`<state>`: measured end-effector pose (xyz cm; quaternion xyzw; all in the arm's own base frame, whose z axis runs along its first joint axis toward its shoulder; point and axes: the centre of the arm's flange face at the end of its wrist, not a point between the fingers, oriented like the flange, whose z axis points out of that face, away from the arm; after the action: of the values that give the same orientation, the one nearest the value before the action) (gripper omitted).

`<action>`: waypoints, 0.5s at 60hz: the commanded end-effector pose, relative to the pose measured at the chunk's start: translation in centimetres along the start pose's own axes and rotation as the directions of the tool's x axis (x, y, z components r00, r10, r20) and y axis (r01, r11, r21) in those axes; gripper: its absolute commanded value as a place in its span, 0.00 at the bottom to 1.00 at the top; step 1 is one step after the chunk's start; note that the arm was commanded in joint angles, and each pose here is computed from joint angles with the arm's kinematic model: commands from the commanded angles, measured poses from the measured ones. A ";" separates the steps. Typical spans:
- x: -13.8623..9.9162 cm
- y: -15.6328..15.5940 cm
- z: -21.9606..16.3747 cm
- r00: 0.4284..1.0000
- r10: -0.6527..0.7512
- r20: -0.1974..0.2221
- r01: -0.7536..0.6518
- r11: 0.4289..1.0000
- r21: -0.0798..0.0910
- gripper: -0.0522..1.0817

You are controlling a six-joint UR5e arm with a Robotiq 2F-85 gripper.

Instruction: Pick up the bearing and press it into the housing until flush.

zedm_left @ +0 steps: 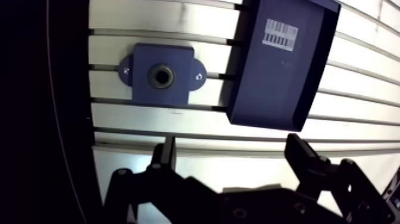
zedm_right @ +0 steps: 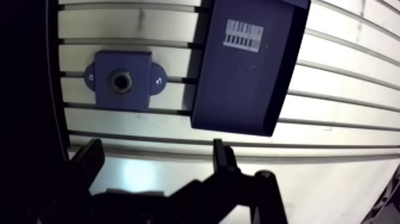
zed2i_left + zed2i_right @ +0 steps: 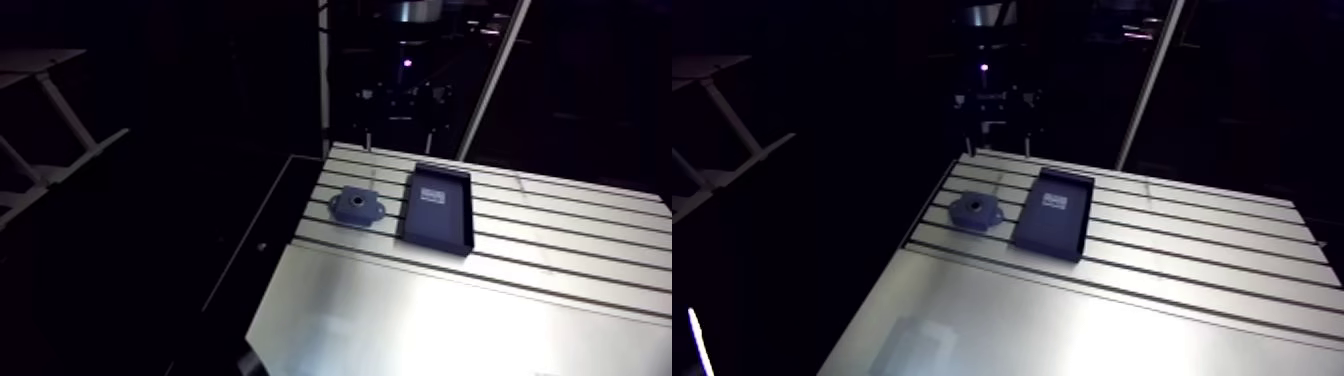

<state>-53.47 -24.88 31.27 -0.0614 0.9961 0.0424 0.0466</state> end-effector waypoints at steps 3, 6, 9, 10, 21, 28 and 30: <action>-1.1 4.7 -3.4 0.999 0.047 0.008 -0.048 0.998 0.043 0.05; -1.2 5.8 -3.9 0.998 0.062 0.012 -0.063 0.996 0.063 0.05; -1.2 6.2 -4.0 0.997 0.068 0.019 -0.069 0.995 0.069 0.05; -1.2 6.9 -4.4 0.997 0.073 0.029 -0.075 0.995 0.072 0.05; -1.2 7.5 -6.2 0.998 0.045 0.047 -0.048 0.996 0.075 0.05; -1.4 8.9 -8.3 0.997 0.068 0.025 -0.070 0.995 0.077 0.05; -1.4 9.0 -8.6 0.997 0.070 0.024 -0.072 0.994 0.078 0.05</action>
<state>-53.76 -18.15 37.81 -0.0320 0.9974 0.0094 0.0634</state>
